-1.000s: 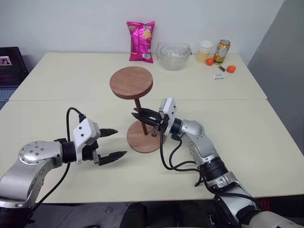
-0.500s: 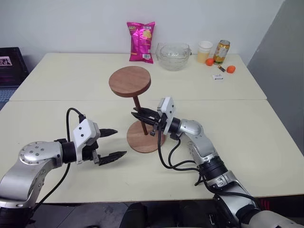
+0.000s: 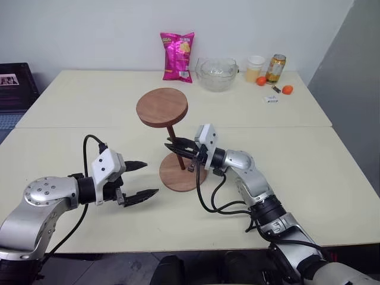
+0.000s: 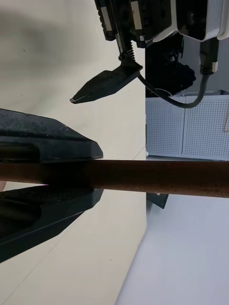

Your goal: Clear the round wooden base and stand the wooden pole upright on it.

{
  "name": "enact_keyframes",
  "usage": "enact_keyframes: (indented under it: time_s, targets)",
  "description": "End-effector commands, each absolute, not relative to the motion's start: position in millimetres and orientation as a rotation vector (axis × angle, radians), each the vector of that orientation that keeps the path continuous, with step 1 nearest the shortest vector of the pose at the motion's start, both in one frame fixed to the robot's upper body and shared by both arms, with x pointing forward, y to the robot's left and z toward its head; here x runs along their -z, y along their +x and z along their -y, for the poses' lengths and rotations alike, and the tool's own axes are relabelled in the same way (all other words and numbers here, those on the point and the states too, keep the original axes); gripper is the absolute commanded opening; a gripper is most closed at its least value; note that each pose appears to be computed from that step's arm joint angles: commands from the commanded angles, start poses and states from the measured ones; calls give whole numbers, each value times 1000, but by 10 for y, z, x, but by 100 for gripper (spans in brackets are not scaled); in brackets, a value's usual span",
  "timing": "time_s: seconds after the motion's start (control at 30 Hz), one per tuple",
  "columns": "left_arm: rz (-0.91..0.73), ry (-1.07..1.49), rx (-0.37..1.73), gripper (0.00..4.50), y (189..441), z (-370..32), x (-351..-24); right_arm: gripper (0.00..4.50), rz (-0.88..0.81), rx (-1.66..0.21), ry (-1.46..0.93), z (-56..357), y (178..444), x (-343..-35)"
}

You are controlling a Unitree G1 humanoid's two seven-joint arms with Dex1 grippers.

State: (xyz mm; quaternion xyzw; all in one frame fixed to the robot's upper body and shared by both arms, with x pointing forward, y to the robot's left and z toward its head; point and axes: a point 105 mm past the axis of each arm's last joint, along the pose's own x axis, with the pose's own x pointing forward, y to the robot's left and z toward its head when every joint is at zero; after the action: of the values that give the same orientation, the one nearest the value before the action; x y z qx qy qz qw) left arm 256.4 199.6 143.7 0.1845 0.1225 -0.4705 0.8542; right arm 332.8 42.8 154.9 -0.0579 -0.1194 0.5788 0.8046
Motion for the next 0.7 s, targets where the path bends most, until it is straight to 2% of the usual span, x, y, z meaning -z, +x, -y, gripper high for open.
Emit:
enact_keyframes:
  time_s: [0.03,0.23,0.7]
  targets:
    - [-210,416,1007,450,2557,-1917,-1544,26,-38,-1180,-180,-147,3430,-841]
    - [-207,418,1005,450,2568,-1907,-1557,26,-65,-1216,-224,-168,3363,-742]
    - [-203,417,996,450,2566,-1920,-1556,26,-201,-1122,-149,-44,3487,-542]
